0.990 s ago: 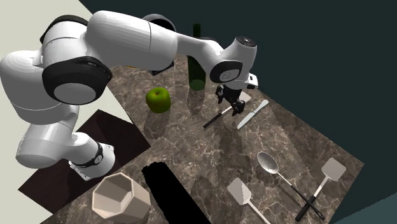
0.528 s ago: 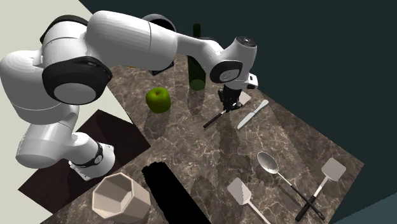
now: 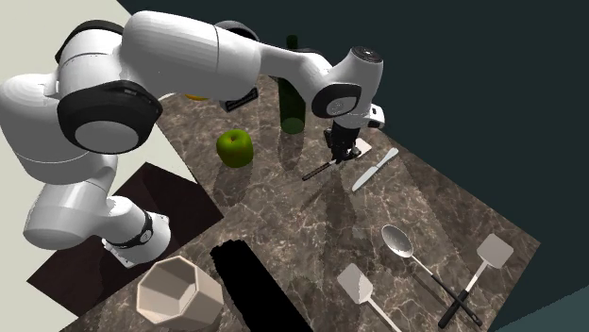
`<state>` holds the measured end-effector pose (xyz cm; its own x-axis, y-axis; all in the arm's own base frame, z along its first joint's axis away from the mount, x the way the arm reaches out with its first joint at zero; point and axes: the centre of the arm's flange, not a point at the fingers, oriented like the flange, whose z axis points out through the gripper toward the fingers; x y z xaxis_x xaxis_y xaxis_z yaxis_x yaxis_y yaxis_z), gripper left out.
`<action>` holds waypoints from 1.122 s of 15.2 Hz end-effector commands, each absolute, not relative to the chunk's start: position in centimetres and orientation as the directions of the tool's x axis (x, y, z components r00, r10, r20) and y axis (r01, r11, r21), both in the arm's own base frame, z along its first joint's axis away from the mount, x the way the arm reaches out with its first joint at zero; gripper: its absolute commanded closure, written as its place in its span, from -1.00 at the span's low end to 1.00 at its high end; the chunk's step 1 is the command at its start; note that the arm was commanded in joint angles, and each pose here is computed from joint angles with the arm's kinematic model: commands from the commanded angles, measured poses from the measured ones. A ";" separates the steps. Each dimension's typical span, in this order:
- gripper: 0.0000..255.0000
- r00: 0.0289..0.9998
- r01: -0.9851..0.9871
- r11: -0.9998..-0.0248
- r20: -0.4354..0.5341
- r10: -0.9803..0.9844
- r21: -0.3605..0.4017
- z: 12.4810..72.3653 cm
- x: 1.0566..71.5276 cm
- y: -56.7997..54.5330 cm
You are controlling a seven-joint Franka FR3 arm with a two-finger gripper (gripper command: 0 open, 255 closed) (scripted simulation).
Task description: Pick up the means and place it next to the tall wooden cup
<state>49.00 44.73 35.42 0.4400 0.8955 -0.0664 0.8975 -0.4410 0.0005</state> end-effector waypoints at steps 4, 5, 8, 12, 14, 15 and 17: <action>1.00 0.440 0.898 -0.441 -0.066 0.896 0.000 38.1 49.0 44.7; 1.00 0.440 0.898 -0.441 -0.066 0.896 0.000 38.6 49.0 44.7; 1.00 0.440 0.898 -0.441 -0.066 0.896 0.000 40.2 49.0 44.7; 1.00 0.440 0.898 -0.441 -0.066 0.896 0.000 42.3 49.0 44.7; 1.00 0.440 0.898 -0.441 -0.066 0.896 0.000 43.4 49.0 44.7; 1.00 0.440 0.898 -0.441 -0.066 0.896 0.000 43.9 49.0 44.7; 1.00 0.440 0.898 -0.441 -0.066 0.896 0.000 44.9 49.0 44.7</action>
